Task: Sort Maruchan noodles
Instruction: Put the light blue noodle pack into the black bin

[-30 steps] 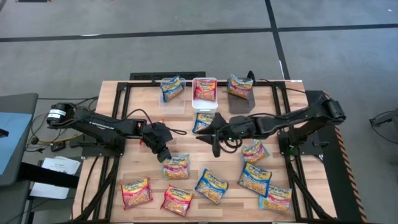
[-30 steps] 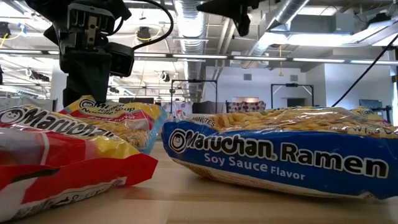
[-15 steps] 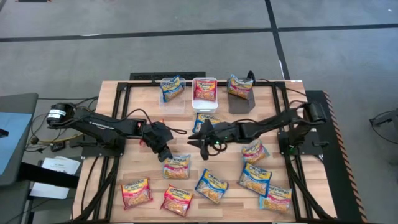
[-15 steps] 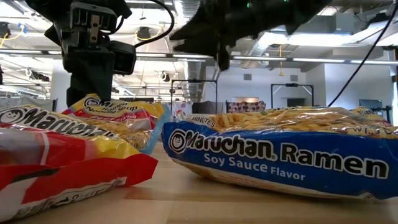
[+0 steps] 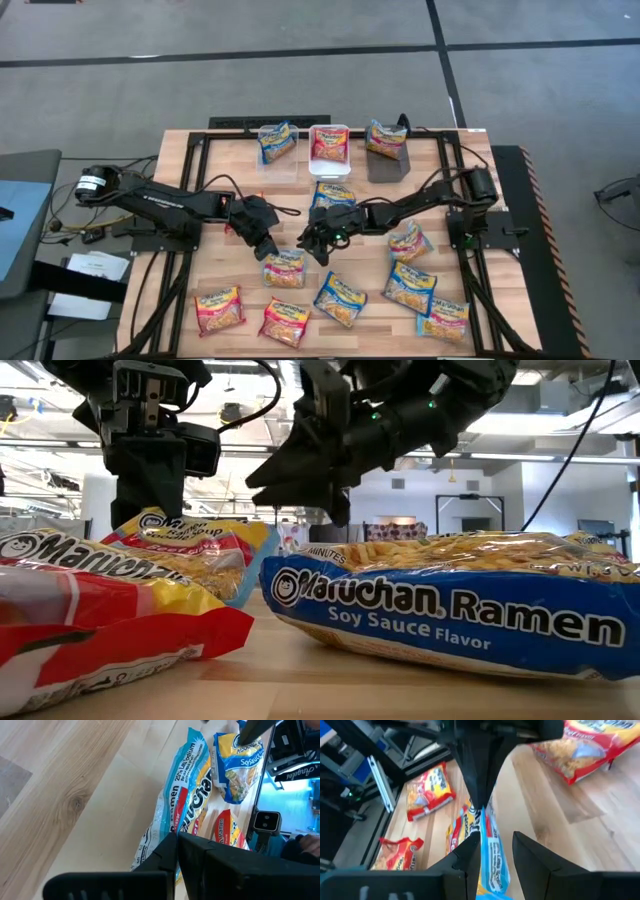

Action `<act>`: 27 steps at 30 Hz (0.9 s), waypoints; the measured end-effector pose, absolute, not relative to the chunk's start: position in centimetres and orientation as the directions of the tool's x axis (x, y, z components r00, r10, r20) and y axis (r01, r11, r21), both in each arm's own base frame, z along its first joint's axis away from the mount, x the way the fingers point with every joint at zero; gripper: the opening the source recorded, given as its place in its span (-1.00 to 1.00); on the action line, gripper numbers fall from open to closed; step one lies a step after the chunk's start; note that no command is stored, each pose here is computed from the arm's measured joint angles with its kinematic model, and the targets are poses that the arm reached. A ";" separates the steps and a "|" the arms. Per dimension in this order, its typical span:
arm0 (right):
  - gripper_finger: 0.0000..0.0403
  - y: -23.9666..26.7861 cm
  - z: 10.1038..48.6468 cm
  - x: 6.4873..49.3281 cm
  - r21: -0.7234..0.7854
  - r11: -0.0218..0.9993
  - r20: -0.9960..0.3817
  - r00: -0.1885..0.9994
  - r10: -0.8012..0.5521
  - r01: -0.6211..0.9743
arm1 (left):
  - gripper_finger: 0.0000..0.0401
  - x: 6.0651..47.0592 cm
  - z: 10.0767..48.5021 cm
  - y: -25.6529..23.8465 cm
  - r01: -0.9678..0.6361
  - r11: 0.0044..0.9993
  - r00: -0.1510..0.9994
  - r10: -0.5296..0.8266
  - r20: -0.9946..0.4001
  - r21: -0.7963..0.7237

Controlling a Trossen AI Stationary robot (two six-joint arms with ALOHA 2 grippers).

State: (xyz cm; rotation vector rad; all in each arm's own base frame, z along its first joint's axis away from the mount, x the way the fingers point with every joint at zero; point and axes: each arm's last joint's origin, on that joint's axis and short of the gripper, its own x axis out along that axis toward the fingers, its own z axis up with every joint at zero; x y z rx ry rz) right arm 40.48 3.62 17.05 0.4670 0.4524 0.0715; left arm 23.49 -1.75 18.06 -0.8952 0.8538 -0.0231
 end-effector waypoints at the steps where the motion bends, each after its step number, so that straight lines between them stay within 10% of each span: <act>1: -0.31 3.7 17.0 40.7 0.454 0.891 -0.406 0.895 0.184 0.023 | -1.00 23.5 18.1 -1.8 -0.317 0.647 0.679 -0.356 -0.642 -0.694; 27: 0.20 2.6 15.4 40.6 0.567 0.824 -0.531 0.774 0.346 0.021 | -1.00 23.8 18.3 -1.7 -0.300 0.658 0.714 -0.325 -0.620 -0.690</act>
